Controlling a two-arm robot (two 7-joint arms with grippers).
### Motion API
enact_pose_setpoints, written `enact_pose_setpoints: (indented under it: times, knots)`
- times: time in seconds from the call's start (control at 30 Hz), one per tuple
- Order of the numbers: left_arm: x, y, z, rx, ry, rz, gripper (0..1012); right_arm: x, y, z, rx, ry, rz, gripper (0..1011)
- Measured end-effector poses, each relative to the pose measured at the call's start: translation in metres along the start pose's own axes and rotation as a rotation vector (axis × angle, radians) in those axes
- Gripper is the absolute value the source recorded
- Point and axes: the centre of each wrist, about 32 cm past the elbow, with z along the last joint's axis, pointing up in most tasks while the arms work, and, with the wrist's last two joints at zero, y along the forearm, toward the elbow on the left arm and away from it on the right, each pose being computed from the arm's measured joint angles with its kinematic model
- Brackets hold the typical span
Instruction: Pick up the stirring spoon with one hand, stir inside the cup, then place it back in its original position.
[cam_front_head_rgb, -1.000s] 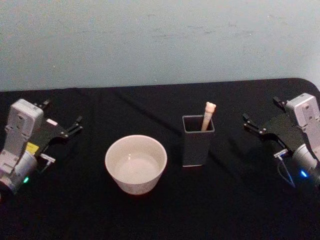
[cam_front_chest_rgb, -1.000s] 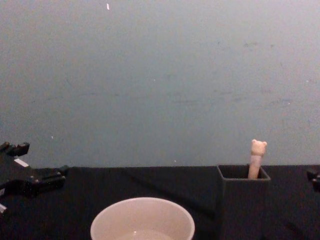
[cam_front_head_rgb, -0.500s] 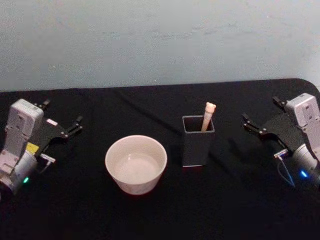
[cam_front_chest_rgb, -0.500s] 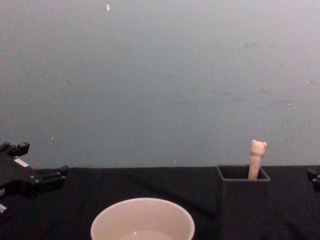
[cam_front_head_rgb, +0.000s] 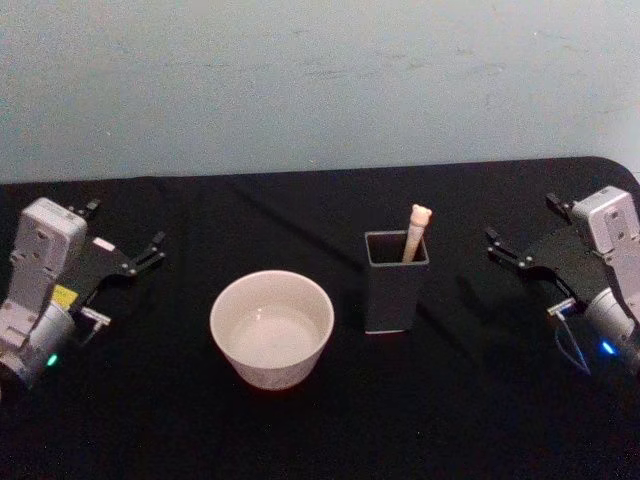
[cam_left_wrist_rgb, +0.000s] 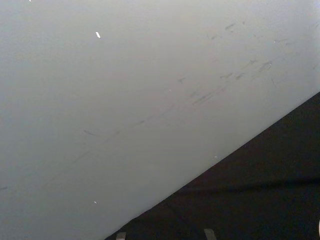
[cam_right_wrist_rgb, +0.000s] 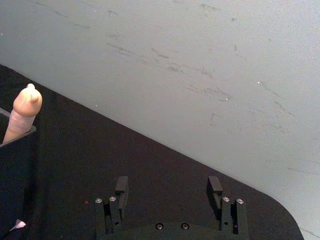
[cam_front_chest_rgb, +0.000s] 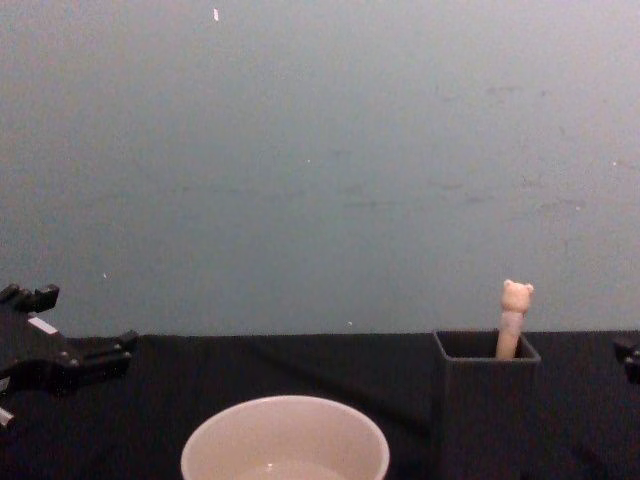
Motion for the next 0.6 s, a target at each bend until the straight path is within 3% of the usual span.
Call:
enact_pose_setpoints:
  times: [0.33, 0.6]
  knots:
    - [0.0, 0.0, 0.0, 0.0, 0.0, 0.0, 1001, 0.0, 0.0, 0.0, 0.0, 0.0, 0.0, 1002]
    - [0.0, 0.0, 0.0, 0.0, 0.0, 0.0, 1001, 0.0021, -0.0014, 0.0029, 0.036, -0.007, 0.026, 1002]
